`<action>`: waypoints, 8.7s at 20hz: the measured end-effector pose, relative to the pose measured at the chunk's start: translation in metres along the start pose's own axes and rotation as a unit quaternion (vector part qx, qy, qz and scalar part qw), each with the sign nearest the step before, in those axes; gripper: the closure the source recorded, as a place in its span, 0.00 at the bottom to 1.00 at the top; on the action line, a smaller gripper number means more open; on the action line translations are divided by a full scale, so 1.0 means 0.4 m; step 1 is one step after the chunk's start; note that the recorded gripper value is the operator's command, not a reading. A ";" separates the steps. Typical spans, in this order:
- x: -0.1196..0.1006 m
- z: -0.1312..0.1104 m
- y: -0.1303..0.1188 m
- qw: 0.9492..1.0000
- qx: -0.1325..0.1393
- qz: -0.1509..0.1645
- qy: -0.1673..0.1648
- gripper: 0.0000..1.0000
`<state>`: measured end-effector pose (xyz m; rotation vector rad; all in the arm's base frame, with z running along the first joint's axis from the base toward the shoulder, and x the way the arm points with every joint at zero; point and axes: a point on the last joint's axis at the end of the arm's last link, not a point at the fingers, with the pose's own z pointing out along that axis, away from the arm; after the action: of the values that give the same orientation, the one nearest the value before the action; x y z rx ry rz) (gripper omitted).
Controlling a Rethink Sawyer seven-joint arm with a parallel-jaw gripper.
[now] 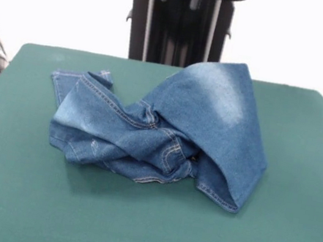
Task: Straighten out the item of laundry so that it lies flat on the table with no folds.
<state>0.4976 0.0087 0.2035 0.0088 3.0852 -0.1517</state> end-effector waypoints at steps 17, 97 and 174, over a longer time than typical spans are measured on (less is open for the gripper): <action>-0.019 -0.107 -0.042 1.000 -0.004 0.006 -0.027 0.00; 0.119 0.634 -0.038 0.891 -0.146 0.391 -0.178 1.00; 0.534 0.166 0.037 0.978 -0.087 0.179 0.065 1.00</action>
<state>0.2880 0.0175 0.1248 0.5856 3.1449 0.1394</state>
